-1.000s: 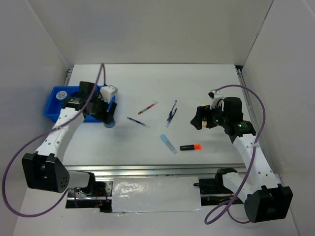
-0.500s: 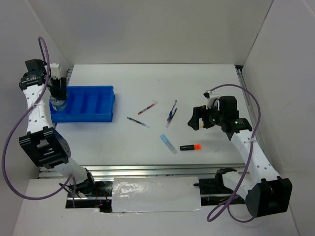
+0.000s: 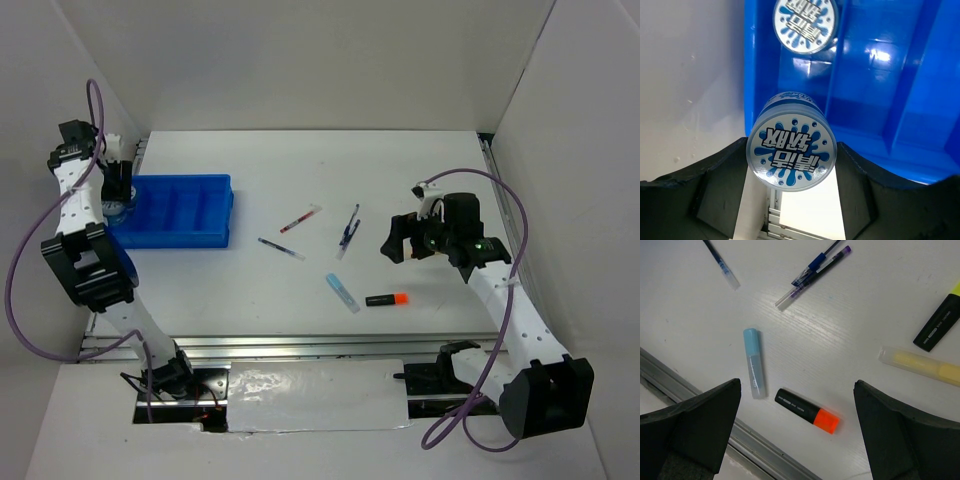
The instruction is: Sort the stationery into containers
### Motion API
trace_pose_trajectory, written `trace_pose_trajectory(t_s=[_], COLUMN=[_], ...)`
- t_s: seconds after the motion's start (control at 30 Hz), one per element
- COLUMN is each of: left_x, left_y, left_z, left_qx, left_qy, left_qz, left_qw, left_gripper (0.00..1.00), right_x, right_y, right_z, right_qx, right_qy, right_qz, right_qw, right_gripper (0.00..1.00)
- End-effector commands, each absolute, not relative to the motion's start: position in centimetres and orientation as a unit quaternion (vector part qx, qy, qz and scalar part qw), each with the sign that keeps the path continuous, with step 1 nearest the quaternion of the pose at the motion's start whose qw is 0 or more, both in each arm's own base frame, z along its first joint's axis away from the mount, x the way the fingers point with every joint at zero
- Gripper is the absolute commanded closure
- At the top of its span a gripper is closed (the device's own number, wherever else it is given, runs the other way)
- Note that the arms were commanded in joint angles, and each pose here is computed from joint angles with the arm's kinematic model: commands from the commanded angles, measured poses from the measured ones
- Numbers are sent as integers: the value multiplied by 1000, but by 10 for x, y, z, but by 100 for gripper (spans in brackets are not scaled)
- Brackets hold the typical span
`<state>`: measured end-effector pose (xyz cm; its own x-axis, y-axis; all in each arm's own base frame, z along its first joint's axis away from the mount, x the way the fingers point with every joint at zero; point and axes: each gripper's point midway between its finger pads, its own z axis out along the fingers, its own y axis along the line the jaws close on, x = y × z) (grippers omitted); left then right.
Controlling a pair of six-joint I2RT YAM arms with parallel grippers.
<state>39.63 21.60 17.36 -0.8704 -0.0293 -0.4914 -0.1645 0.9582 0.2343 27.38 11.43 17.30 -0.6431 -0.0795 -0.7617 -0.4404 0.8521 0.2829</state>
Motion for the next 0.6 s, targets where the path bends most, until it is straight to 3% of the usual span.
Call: trace_pose_trajectory(t_s=[0.0,0.57], left_x=[417,434], left_y=[238,236], left_z=[200,158], left_qx=[-48,-56], left_qy=[938,949], left_qz=[178,142], left_qw=[295,276], left_gripper=[78,77], right_x=[283,286], right_y=[117,119], right_z=[189,187], right_qx=[-159,-165], right_qy=[865,867], right_qz=[223,221], right_qw=[419,414], right_gripper=[0,0])
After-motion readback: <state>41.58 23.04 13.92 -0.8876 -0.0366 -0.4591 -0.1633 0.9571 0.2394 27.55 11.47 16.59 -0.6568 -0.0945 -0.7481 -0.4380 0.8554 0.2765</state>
